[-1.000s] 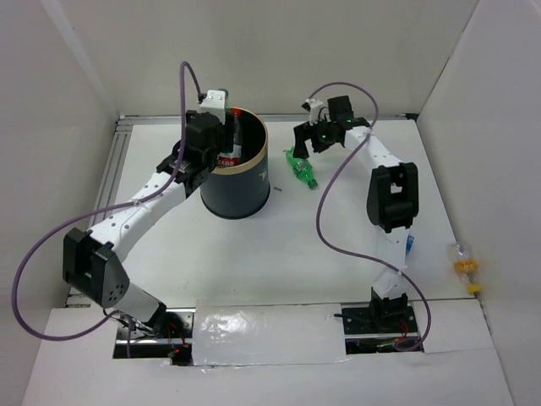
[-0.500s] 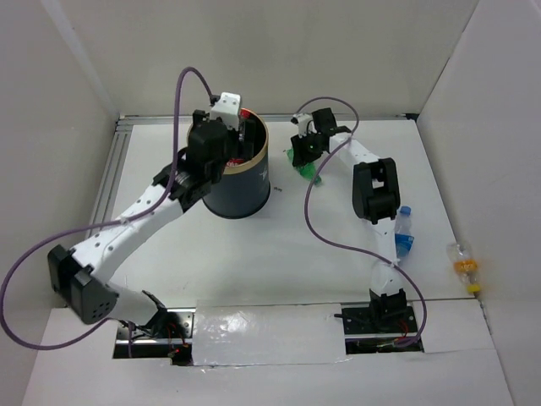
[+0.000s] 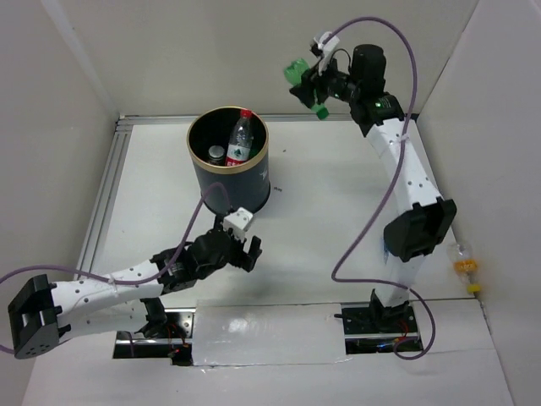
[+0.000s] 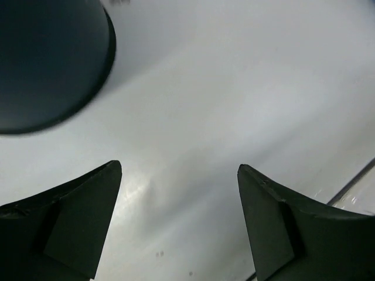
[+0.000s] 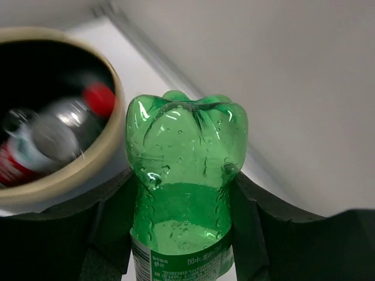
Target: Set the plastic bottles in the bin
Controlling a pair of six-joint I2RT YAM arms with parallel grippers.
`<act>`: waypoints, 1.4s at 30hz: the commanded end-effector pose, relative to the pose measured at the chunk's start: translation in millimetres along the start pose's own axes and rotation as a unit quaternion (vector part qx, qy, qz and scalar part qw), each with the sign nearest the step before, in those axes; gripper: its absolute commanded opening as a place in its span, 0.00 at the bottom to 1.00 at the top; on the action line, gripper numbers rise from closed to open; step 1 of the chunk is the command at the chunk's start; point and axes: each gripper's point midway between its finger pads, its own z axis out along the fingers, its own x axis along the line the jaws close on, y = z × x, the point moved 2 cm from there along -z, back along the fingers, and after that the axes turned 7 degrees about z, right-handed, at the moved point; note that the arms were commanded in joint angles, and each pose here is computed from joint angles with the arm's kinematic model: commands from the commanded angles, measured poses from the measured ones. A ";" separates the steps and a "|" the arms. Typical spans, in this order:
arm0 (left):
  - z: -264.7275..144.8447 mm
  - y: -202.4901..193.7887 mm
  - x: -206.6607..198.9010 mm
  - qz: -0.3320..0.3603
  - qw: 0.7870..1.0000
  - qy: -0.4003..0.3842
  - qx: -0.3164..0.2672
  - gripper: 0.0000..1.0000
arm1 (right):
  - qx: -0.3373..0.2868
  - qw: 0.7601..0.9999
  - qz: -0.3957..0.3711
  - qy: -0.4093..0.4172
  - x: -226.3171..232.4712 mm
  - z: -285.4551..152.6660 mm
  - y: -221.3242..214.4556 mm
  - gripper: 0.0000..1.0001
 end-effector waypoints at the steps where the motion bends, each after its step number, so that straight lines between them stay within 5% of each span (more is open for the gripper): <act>1: 3.9 1.7 -10.9 -0.044 0.999 -0.007 -0.022 0.93 | -0.098 0.989 -0.065 0.091 61.3 3.3 66.9 0.07; 7: 7.2 -11.5 -31.4 -0.033 0.999 -0.040 -0.015 0.93 | -0.135 0.969 -0.038 0.201 143.6 47.4 87.4 0.10; 11: 7.8 -12.2 -42.1 -0.029 0.998 -0.057 -0.016 0.94 | -0.129 0.960 -0.007 0.249 187.2 85.6 79.8 0.23; 15: 12.9 -6.4 -54.6 -0.026 0.997 -0.074 -0.027 0.94 | -0.128 0.962 0.023 0.239 191.9 103.0 75.1 0.79; 17: 20.2 -2.8 -60.5 -0.026 0.996 -0.079 -0.027 0.95 | -0.129 0.965 0.014 0.229 189.7 98.1 79.2 0.95; 19: 27.6 13.1 -69.4 -0.030 0.994 -0.090 -0.048 0.95 | -0.143 0.972 0.003 0.184 174.5 74.6 103.9 1.00; 23: 56.9 28.1 -99.4 -0.024 0.991 -0.126 -0.045 0.96 | -0.126 0.992 0.029 0.012 106.6 27.4 109.2 1.00; 24: 73.1 30.8 -111.5 -0.026 0.990 -0.133 -0.034 0.95 | -0.088 0.994 0.038 -0.057 68.2 20.1 77.4 1.00; 26: 90.6 34.6 -122.6 -0.038 0.987 -0.153 -0.027 0.93 | -0.051 0.991 0.044 -0.111 41.6 -23.0 60.7 0.89; 27: 97.6 36.7 -132.0 -0.054 0.984 -0.166 -0.024 0.90 | -0.025 0.988 0.041 -0.145 25.1 -39.3 44.9 0.80; 28: 106.6 35.6 -135.0 -0.061 0.983 -0.174 -0.015 0.88 | 0.031 0.977 0.053 -0.202 -5.9 -58.6 0.4 0.54; 30: 130.2 40.0 -151.6 -0.075 0.977 -0.198 -0.003 0.81 | 0.084 0.959 0.042 -0.266 -25.9 -111.6 -28.4 0.23; 32: 147.7 63.0 -160.5 -0.099 0.971 -0.219 -0.002 0.63 | 0.171 0.924 0.060 -0.336 -53.1 -160.2 -87.7 0.12; 36: 175.3 78.6 -195.3 -0.127 0.951 -0.283 0.019 0.61 | 0.281 0.867 0.107 -0.398 -52.5 -253.8 -158.0 0.54; 42: 219.9 85.3 -226.2 -0.177 0.926 -0.330 0.054 0.89 | 0.380 0.761 0.162 -0.499 -33.6 -353.1 -239.5 0.73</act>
